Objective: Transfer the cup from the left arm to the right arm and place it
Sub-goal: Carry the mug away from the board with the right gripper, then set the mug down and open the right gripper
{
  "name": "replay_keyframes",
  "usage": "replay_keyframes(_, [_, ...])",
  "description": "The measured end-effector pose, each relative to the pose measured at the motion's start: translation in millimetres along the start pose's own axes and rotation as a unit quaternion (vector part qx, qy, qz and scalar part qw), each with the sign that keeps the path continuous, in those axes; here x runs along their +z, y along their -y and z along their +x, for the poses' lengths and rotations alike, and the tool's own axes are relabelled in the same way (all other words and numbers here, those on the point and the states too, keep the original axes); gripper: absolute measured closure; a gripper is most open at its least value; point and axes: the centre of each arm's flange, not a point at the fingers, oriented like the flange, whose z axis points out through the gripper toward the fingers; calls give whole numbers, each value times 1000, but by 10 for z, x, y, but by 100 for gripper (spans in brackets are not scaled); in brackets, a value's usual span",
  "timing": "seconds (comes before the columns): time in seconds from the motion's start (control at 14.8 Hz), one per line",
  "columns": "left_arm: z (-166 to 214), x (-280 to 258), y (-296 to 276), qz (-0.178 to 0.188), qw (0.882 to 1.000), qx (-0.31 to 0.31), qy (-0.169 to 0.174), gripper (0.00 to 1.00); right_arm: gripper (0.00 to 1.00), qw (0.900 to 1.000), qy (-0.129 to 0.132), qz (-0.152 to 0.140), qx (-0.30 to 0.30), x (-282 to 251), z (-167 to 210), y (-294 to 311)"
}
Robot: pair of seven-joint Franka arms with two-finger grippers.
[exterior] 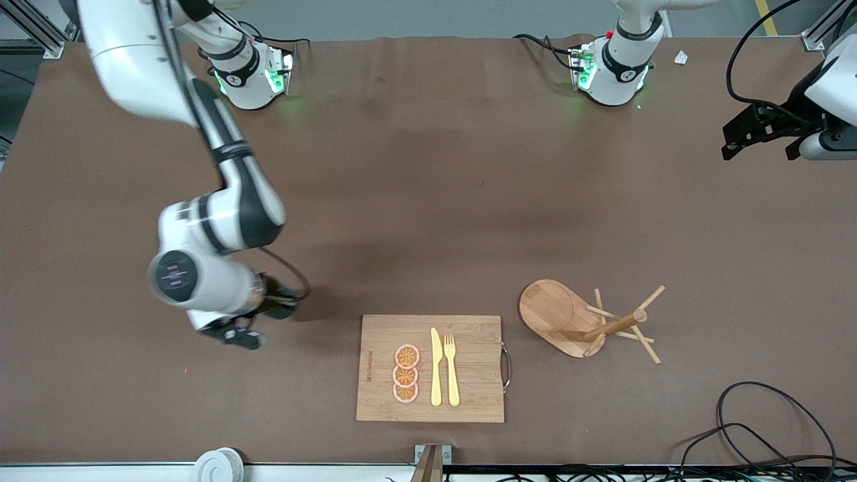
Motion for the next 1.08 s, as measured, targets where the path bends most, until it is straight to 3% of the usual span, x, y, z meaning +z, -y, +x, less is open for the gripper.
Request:
replay_keyframes(0.34, [-18, -74, -29, 0, 1000, 3, -7, 0, 95, 999, 4, 3, -33, 6, 376, -1123])
replay_keyframes(0.54, [-20, -63, -63, 0, 1000, 6, -5, 0, 95, 1000, 13, 1, -20, 168, 375, -1340])
replay_keyframes(0.88, [6, 29, -49, 1, 1000, 5, 7, 0, 95, 1000, 5, -6, -7, 450, 365, -1601])
replay_keyframes(1.01, [6, 29, -40, 7, 1000, 5, 7, 0, 82, 1000, -1, -7, -7, 429, 383, -1628])
replay_keyframes(1.08, [6, 27, -32, 11, 1000, 5, 7, 0, 70, 1000, -4, -8, -8, 404, 394, -1627])
